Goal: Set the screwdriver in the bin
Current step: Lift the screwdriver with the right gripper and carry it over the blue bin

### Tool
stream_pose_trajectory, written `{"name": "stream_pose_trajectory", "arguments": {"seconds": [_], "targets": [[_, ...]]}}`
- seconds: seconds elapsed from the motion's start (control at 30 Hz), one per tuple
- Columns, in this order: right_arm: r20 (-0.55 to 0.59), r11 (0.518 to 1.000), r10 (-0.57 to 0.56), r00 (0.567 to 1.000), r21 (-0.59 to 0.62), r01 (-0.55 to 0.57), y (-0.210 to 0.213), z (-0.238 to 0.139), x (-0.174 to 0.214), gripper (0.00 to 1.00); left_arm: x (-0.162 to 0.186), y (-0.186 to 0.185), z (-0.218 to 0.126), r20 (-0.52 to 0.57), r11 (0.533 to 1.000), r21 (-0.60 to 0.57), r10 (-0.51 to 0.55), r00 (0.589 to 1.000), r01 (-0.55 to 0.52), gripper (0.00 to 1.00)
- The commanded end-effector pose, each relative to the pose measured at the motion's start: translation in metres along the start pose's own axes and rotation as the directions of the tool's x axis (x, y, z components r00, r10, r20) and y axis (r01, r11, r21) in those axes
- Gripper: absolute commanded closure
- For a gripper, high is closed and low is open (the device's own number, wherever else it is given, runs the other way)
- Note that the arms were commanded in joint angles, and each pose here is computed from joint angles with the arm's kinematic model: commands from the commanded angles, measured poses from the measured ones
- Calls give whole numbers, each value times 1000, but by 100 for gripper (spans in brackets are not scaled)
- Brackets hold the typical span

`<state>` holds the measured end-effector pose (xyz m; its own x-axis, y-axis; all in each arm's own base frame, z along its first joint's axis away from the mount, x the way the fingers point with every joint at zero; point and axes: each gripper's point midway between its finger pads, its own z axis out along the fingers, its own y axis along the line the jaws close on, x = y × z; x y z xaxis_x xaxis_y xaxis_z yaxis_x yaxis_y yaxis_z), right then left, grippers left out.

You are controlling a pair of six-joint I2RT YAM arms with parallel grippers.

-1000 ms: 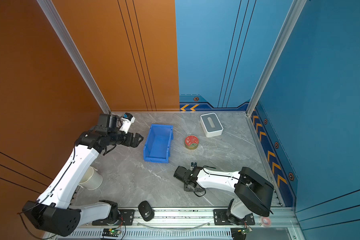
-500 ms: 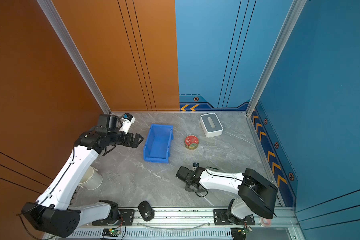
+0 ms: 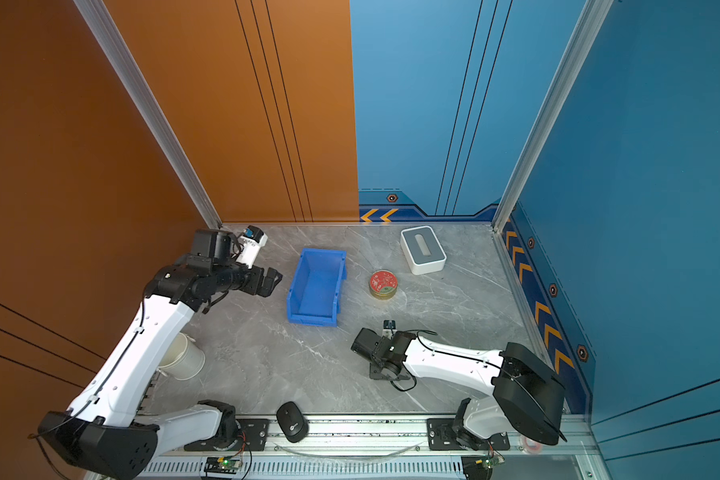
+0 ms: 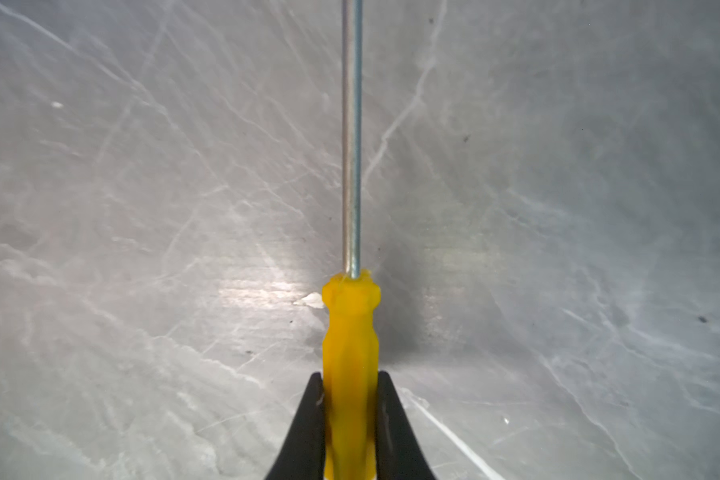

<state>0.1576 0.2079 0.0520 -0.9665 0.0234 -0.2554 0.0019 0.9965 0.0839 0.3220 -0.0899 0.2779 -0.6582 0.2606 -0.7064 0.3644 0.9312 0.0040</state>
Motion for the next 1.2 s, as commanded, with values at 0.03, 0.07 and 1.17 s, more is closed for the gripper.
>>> {"name": "stream_pose_trajectory", "arguments": {"seconds": [0.03, 0.07, 1.17], "targets": [[59, 998, -59, 997, 9, 58, 1, -29, -18, 87, 9, 3, -4, -18, 1000, -26, 12, 1000, -12, 2], [68, 998, -67, 995, 8, 67, 3, -35, -23, 87, 9, 5, -4, -18, 999, -31, 9, 1000, -10, 2], [217, 949, -219, 951, -178, 259, 189, -82, -190, 86, -12, 45, -49, 131, 981, -62, -172, 976, 182, 2]]}}
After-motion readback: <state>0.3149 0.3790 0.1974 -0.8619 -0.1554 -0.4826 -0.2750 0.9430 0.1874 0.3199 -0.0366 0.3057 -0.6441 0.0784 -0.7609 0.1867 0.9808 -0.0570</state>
